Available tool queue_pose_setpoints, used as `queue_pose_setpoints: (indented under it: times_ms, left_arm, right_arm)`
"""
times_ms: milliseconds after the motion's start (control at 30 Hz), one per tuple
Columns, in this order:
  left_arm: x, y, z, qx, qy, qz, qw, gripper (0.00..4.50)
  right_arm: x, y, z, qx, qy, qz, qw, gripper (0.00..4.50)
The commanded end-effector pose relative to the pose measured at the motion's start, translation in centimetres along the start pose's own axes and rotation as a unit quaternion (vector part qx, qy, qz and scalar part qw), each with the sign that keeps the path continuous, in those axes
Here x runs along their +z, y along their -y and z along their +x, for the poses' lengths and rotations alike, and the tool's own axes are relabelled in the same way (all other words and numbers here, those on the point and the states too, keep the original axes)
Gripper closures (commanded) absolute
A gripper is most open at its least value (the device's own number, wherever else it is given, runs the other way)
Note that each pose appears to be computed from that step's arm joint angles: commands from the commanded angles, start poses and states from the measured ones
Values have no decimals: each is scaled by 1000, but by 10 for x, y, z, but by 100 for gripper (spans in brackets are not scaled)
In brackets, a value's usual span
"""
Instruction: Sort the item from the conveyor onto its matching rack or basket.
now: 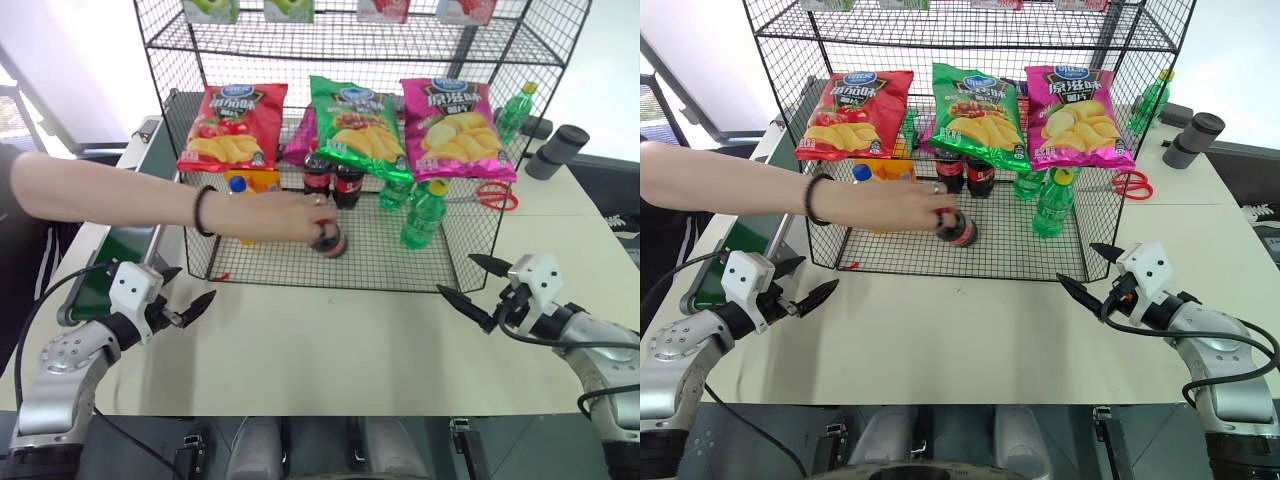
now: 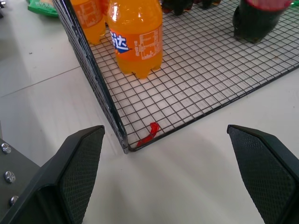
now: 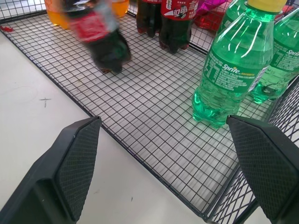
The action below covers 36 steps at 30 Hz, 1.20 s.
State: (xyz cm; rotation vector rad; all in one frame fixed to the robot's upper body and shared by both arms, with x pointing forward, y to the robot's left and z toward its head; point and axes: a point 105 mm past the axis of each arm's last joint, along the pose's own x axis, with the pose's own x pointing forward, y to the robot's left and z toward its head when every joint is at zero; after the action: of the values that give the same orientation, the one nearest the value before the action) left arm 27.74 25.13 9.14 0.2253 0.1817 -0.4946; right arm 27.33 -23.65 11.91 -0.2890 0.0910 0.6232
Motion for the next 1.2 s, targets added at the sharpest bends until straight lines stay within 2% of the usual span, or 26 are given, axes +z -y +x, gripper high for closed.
queue_pose_setpoints:
  times_ms: [33, 533, 900, 1067, 1200]
  left_arm:
    - [12, -2, -1, 4, 18, 15, 1000, 0]
    - [21, -6, 3, 29, 53, -12, 998, 0]
    - [36, -27, -16, 102, 98, -66, 988, 0]
    - [47, -51, -36, 169, 145, -84, 971, 0]
    - [41, -81, -49, 289, 166, -106, 937, 0]
  right_arm:
    - [11, 0, 1, 1, 21, -12, 1000, 4]
    - [17, 0, 9, 9, 30, -18, 999, 4]
    - [27, -4, 37, 35, 60, -13, 997, 4]
    - [29, -10, 45, 48, 70, -8, 996, 4]
    - [27, -23, 56, 68, 73, 1, 995, 4]
